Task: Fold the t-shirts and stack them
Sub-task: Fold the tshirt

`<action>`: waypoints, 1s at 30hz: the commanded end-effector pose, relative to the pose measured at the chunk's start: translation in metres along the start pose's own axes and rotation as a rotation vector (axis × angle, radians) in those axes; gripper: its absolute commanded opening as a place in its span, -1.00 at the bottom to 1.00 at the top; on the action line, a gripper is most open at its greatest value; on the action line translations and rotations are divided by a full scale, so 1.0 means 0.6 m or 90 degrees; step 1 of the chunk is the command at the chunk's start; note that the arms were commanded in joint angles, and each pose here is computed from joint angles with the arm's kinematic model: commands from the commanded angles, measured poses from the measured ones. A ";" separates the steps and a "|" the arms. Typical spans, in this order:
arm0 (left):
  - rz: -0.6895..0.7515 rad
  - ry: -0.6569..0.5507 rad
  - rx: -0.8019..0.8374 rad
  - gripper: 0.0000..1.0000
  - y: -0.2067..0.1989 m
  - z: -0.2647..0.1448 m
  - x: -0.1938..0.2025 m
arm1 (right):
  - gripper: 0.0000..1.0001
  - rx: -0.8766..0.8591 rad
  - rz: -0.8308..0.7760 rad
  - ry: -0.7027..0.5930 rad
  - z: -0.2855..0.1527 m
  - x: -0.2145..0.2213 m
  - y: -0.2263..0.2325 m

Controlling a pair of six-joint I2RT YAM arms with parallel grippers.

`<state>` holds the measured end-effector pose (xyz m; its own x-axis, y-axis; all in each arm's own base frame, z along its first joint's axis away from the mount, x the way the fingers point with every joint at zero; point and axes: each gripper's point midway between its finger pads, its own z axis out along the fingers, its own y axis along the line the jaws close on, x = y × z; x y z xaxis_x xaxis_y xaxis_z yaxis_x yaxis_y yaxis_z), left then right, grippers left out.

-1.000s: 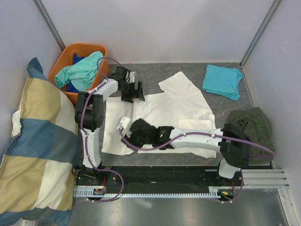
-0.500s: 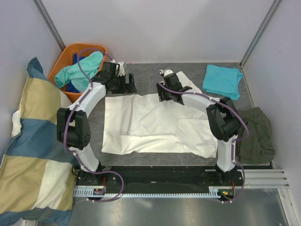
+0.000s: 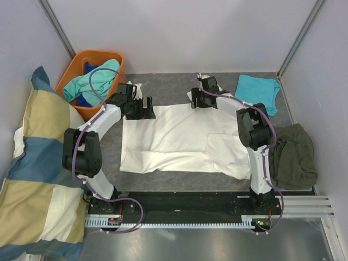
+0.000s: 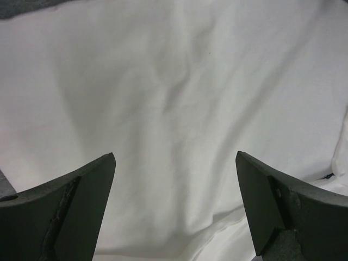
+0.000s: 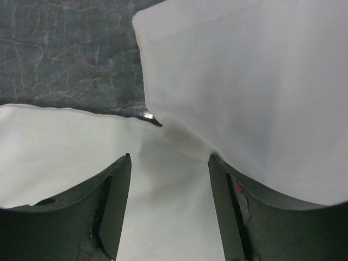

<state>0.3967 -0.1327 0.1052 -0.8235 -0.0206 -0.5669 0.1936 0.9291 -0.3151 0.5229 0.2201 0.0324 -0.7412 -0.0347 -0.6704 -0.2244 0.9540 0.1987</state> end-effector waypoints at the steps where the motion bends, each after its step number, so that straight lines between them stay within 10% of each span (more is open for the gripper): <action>1: 0.010 0.009 -0.025 1.00 0.023 0.027 -0.007 | 0.35 0.018 0.039 0.023 0.024 0.009 -0.043; 30: -0.061 0.038 -0.146 1.00 0.177 0.096 -0.052 | 0.38 0.040 0.095 -0.026 0.013 -0.050 -0.115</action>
<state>0.4606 -0.0768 0.0316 -0.8846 -0.0865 -0.4583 0.0165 0.9763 -0.2159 0.5587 0.1771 0.0350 -0.7338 0.0984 -0.6722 -0.1123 0.9583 0.2629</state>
